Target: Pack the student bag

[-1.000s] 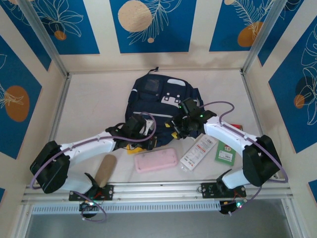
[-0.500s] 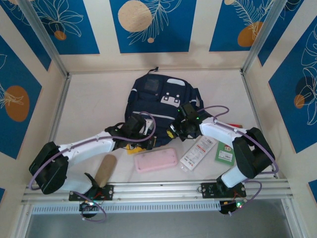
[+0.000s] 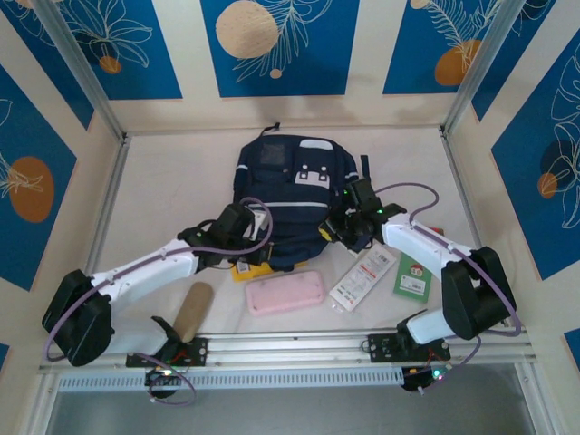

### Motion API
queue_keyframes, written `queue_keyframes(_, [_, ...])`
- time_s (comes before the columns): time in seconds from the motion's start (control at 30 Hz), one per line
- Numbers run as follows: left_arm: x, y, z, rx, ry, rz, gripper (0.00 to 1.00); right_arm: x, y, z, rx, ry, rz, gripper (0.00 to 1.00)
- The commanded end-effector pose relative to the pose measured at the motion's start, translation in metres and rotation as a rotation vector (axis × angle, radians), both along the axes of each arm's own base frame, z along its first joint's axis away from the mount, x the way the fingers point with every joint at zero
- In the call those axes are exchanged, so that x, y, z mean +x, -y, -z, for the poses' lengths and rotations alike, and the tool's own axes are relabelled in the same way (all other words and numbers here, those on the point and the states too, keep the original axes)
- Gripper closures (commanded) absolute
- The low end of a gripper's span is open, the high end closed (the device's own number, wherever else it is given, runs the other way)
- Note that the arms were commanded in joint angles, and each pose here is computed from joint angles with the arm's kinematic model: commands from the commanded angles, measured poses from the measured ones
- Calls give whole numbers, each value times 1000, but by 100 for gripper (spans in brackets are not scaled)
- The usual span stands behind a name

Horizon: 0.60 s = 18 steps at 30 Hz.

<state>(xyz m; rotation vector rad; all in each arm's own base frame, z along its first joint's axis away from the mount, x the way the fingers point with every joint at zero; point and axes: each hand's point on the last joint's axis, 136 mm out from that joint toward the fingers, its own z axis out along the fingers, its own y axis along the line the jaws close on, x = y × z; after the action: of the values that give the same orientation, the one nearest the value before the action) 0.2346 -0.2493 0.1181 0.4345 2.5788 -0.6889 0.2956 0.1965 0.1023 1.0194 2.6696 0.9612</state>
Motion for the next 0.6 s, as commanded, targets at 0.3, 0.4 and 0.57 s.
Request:
queue_keyframes(0.3, [-7,14,-10,-72,-49,68,100,52,37,-52,-110,168,-13,87])
queue_keyframes(0.4, [-10,43,-25,-99,-14,131,100,41,40,-56,-137,146,19,60])
queue_keyframes(0.57, [-13,74,-39,-171,-8,162,100,10,47,-54,-144,47,86,50])
